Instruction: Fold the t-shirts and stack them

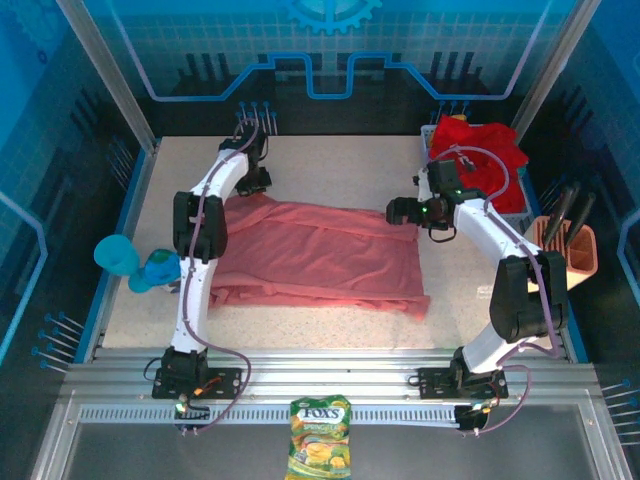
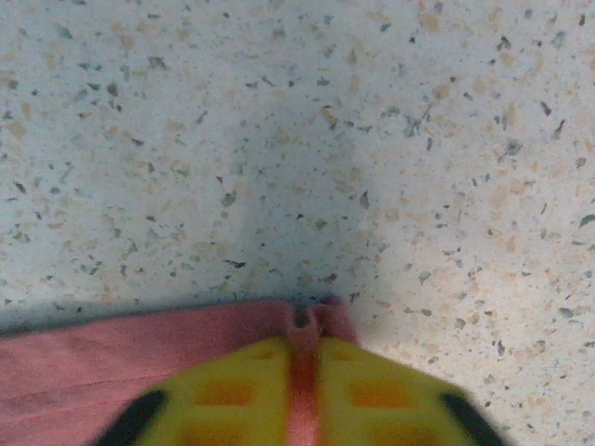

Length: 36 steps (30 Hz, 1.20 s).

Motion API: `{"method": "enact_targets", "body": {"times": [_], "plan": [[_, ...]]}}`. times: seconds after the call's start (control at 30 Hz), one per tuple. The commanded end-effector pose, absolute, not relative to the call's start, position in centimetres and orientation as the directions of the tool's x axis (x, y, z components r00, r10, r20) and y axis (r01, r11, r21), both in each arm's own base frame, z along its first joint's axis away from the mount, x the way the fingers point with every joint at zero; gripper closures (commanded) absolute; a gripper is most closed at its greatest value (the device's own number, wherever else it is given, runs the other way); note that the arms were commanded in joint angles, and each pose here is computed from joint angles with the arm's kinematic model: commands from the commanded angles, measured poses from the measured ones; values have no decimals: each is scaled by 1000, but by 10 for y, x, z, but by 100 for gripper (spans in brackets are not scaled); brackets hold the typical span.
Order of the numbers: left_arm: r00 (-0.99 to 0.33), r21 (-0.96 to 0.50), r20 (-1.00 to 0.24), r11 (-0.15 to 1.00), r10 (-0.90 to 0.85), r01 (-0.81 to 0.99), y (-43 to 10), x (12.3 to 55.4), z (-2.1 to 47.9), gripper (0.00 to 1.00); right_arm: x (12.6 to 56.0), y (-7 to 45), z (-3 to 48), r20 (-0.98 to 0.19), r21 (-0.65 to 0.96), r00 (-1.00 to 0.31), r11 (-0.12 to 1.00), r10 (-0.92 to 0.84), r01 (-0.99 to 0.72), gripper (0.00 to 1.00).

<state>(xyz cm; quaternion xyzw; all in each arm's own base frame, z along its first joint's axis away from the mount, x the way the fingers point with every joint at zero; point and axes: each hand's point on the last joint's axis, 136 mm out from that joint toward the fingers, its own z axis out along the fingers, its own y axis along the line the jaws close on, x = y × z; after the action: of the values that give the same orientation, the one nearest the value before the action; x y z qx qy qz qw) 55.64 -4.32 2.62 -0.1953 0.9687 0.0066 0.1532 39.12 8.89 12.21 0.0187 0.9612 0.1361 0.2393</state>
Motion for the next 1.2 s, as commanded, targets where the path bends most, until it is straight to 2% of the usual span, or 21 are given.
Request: {"method": "enact_targets", "body": {"times": [0.0, 0.23, 0.33, 0.47, 0.67, 0.77, 1.17], "plan": [[-879, -10, -313, 927, -359, -375, -41, 556, 39, 98, 384, 83, 128, -452, 273, -885, 962, 108, -22, 2], [-862, 45, -412, 938, -296, -344, -31, 542, 114, 100, 385, 81, 125, -444, 279, -885, 960, 137, 9, 5], [-854, 85, -447, 938, -266, -337, -26, 524, 137, 100, 386, 78, 120, -424, 274, -892, 961, 159, 41, 19], [-839, 66, -473, 939, -269, -338, -24, 502, 154, 100, 387, 60, 106, -385, 244, -891, 958, 239, 151, 45], [-846, 74, -480, 950, -234, -305, -35, 474, 164, 100, 393, 51, 83, -314, 227, -912, 953, 265, 200, 52], [-847, 76, -482, 952, -226, -297, -39, 463, 162, 100, 400, 59, 72, -290, 265, -918, 944, 271, 195, 68], [-854, 97, -481, 956, -198, -276, -49, 442, 153, 100, 418, 77, 60, -275, 329, -920, 926, 280, 183, 71]]}}
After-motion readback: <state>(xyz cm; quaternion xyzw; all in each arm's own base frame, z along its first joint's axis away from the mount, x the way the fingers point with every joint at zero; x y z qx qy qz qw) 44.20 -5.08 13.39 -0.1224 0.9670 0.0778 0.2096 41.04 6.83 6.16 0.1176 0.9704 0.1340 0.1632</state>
